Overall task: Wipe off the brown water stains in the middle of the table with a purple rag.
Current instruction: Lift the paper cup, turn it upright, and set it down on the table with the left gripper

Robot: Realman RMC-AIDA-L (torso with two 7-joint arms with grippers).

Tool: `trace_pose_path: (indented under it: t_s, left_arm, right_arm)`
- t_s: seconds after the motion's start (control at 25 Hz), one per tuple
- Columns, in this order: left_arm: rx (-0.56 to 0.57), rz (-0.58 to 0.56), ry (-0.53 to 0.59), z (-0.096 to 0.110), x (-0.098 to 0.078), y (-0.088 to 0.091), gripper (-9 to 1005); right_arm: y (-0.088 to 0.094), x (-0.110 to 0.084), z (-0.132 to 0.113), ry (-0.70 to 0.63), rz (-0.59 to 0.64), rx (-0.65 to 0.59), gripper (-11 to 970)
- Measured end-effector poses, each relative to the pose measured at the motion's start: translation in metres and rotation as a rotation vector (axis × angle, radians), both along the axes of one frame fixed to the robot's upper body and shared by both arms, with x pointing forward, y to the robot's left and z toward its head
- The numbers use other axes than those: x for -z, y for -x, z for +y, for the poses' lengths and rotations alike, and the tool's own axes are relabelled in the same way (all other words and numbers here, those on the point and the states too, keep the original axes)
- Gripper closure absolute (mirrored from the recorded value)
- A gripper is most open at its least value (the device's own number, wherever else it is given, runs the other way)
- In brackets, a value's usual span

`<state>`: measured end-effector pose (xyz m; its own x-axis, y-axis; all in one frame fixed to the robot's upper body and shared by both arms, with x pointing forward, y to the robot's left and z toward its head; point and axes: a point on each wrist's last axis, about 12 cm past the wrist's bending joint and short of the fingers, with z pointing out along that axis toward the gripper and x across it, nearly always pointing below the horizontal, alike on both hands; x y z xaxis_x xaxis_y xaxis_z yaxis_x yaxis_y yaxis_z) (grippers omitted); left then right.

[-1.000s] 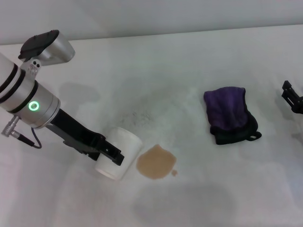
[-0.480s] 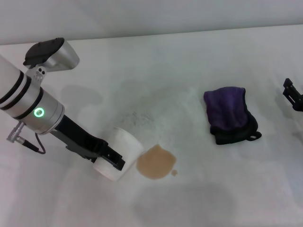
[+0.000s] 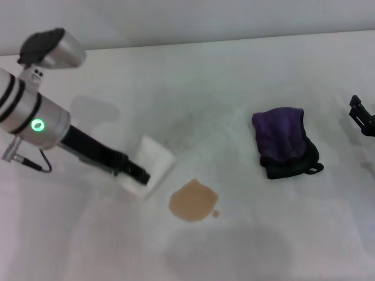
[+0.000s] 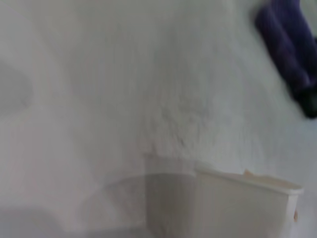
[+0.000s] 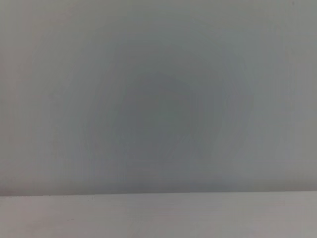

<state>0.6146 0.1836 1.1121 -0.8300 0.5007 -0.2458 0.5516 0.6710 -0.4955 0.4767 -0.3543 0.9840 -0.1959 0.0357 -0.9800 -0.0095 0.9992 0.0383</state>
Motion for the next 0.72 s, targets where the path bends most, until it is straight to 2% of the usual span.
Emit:
trace_pose_path:
  t_s: [0.08, 0.12, 0.32, 0.72]
  left_arm:
    - [-0.008, -0.019, 0.015, 0.003, -0.002, -0.002, 340]
    - [-0.029, -0.083, 0.083, 0.012, -0.007, -0.006, 347]
    - [-0.059, -0.187, 0.151, 0.03, -0.01, -0.008, 377]
    - [-0.032, -0.426, 0.281, 0.058, 0.011, 0.008, 394]
  right_arm:
    - [-0.001, 0.0, 0.001, 0.001, -0.001, -0.004, 190]
    - [-0.001, 0.0, 0.001, 0.002, -0.001, -0.006, 191]
    - [-0.006, -0.003, 0.003, 0.006, -0.01, -0.019, 191]
    - [-0.022, -0.011, 0.008, 0.026, -0.039, -0.051, 191]
